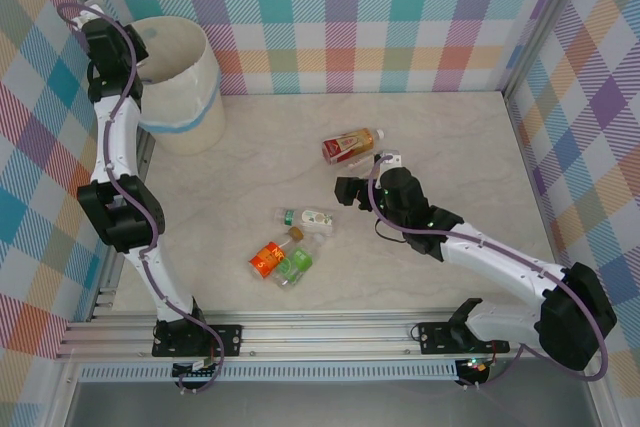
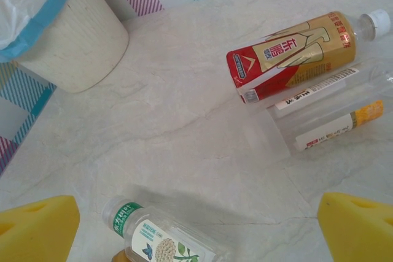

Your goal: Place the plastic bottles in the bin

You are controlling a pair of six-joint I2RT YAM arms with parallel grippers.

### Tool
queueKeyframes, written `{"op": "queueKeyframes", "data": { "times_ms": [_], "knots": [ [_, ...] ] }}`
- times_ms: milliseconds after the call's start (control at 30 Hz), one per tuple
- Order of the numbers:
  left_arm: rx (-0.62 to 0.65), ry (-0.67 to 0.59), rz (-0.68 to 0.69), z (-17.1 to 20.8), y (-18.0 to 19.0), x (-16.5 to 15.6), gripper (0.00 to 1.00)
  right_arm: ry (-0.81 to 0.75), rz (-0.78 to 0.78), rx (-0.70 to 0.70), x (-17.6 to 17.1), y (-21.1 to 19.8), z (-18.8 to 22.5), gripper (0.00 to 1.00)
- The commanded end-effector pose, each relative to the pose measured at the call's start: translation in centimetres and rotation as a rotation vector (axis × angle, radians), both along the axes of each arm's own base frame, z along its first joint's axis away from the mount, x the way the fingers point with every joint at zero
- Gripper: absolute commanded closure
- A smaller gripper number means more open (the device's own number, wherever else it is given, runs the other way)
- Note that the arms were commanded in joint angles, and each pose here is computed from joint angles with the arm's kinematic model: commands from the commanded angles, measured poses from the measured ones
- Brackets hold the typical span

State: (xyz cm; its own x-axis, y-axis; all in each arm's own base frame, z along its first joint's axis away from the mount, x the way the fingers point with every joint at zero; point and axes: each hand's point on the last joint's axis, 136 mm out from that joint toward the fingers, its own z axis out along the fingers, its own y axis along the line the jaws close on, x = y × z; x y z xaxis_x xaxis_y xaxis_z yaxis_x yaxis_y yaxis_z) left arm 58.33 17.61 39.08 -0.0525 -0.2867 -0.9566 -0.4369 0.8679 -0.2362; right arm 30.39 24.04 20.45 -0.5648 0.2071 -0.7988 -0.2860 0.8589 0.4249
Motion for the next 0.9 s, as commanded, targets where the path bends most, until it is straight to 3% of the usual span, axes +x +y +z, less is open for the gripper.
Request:
{"op": "queueKeyframes", "data": {
  "times_ms": [0,133,300,867],
  "knots": [
    [-0.072,-0.076,-0.070,2.7,-1.5,-0.2,0.35,0.005,-0.022,0.008,0.0,-0.4,-0.1,0.00],
    [-0.131,-0.094,-0.099,3.0,-2.5,-0.4,0.16,0.010,-0.032,-0.003,0.3,-0.3,-0.4,0.00],
    [-0.186,-0.121,-0.155,3.9,-4.4,-0.9,0.01,0.027,-0.037,-0.027,0.7,-0.1,-1.0,0.00],
    [-0.357,-0.207,-0.437,6.6,-17.5,-5.2,0.00,0.045,-0.036,-0.067,0.6,-0.4,-2.5,0.00]
  ]
}}
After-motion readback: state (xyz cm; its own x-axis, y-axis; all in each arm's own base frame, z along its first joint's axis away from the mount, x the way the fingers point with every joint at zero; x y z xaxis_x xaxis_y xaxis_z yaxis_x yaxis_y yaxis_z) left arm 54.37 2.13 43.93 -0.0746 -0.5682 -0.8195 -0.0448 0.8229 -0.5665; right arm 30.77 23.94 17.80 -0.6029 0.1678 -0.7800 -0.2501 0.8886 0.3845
